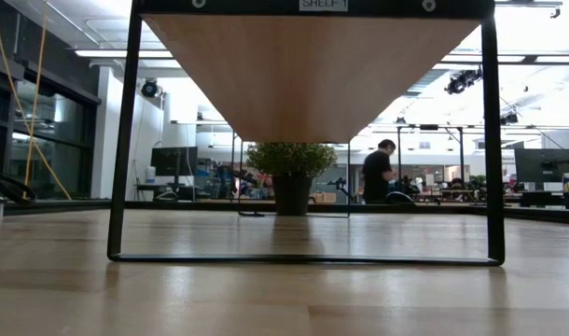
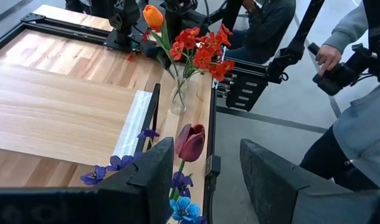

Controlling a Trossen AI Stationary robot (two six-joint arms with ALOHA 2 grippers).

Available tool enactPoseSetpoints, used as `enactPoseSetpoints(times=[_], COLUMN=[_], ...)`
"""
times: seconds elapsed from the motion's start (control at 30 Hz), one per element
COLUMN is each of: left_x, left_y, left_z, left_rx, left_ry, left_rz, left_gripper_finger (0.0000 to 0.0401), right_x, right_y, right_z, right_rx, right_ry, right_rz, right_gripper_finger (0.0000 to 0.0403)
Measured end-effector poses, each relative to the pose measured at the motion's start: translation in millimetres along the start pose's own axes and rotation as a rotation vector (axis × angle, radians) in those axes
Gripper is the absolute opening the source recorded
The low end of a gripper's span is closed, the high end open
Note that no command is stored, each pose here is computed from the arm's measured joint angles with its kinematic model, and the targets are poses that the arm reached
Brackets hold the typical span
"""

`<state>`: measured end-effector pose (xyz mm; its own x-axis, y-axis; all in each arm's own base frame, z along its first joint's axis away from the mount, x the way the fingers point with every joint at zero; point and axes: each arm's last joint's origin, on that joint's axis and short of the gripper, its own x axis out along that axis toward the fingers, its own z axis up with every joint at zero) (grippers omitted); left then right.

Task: Pick and place flowers into a vace then onto a shelf
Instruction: Put the red flowers into the right transparent vase

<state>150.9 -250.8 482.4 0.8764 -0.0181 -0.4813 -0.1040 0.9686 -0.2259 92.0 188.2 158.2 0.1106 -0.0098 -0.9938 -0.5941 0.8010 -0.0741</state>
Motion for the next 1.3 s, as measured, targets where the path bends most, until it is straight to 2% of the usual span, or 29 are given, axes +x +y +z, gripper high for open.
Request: enactPoseSetpoints(times=[0.37, 0.87, 1.1, 1.3], left_x=[0.0, -0.1, 0.1, 0.1], left_y=[0.2, 0.1, 0.0, 0.0], left_z=[0.6, 0.9, 0.9, 1.0], left_rx=[-0.001, -0.004, -0.005, -0.005], left_ry=[-0.019, -0.023, -0.023, -0.023], left_rz=[0.01, 0.011, 0.01, 0.01], left_gripper_finger=[0.0216, 0.0216, 0.0216, 0.0216], right_x=[-16.5, -45.3, -60.3, -74.0], right_y=[3.5, 7.9, 4.9, 6.2], right_z=[9.9, 26.2, 22.1, 19.4], right_rx=[-0.049, -0.282, -0.423, -0.458], right_ry=[-0.027, -0.097, -0.012, 0.024], right_rz=[-0.011, -0.017, -0.053, -0.091], right_gripper_finger=[0.0, 0.0, 0.0, 0.0])
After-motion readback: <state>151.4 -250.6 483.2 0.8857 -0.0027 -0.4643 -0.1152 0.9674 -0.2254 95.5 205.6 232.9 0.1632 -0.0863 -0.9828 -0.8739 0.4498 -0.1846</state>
